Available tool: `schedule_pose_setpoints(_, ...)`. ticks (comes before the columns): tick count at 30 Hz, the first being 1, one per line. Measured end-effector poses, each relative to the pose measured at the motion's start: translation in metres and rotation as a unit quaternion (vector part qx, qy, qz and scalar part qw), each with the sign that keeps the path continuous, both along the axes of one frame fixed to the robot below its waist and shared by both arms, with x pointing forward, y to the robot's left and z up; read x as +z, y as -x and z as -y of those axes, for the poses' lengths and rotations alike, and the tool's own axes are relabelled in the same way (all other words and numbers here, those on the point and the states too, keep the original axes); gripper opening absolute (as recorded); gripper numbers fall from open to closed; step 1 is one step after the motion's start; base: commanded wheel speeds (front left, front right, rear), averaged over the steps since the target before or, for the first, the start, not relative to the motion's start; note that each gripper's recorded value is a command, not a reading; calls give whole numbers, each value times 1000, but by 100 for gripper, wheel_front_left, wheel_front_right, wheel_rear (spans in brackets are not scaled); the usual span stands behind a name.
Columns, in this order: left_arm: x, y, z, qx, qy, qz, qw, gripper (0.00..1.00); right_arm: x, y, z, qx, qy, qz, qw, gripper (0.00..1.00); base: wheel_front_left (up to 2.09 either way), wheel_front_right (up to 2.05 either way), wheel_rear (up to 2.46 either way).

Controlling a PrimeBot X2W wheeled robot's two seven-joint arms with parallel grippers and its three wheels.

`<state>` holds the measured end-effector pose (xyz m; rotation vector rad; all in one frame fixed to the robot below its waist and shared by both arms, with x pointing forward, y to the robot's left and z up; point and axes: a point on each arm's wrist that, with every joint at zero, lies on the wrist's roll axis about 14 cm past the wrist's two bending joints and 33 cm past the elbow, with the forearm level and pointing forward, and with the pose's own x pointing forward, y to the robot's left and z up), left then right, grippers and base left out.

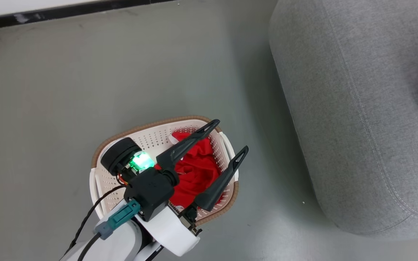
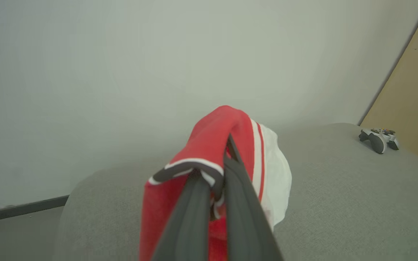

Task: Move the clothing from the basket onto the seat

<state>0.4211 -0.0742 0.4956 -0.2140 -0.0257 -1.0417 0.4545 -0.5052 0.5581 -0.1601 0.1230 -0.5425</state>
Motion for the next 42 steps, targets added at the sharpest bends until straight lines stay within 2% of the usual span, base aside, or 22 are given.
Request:
schedule_pose_setpoints(4, -5, -3, 0, 0, 0, -4, 1000, 100, -51, 1, -17, 6, -30, -44, 999, 0, 0, 0, 0)
schedule_pose_setpoints(9, -11, -7, -1, 1, 1, -9, 1000, 100, -108, 21, -25, -12, -67, -99, 993, 0, 0, 0, 0)
schedule_pose_setpoints(12, -11, -10, -1, 2, 2, -7, 1000, 100, -128, 29, -30, -20, -85, -115, 989, 0, 0, 0, 0)
schedule_pose_setpoints(23, -16, -14, -2, 6, 5, -12, 1000, 100, -174, 71, -34, -60, -125, -157, 978, 0, 0, 0, 0)
schedule_pose_setpoints(30, -16, -15, 0, 6, 6, -9, 1000, 100, -176, 81, -35, -70, -131, -154, 977, 0, 0, 0, 0)
schedule_pose_setpoints(32, -16, -14, 1, 5, 5, -8, 1000, 100, -175, 84, -34, -74, -132, -149, 977, 38, 0, 0, 0)
schedule_pose_setpoints(33, -16, -14, 1, 5, 5, -8, 1000, 100, -175, 86, -34, -75, -131, -148, 977, 63, 0, 0, 0)
schedule_pose_setpoints(34, -16, -14, 2, 4, 5, -7, 1000, 100, -175, 89, -33, -77, -132, -149, 977, 92, 0, 0, 0)
schedule_pose_setpoints(35, -15, -14, 2, 4, 6, -6, 1000, 100, -176, 92, -34, -79, -133, -149, 977, 100, 0, 0, 0)
schedule_pose_setpoints(42, -10, -14, 5, 2, 8, 2, 1000, 100, -169, 108, -28, -105, -146, -118, 977, 100, 0, 0, 0)
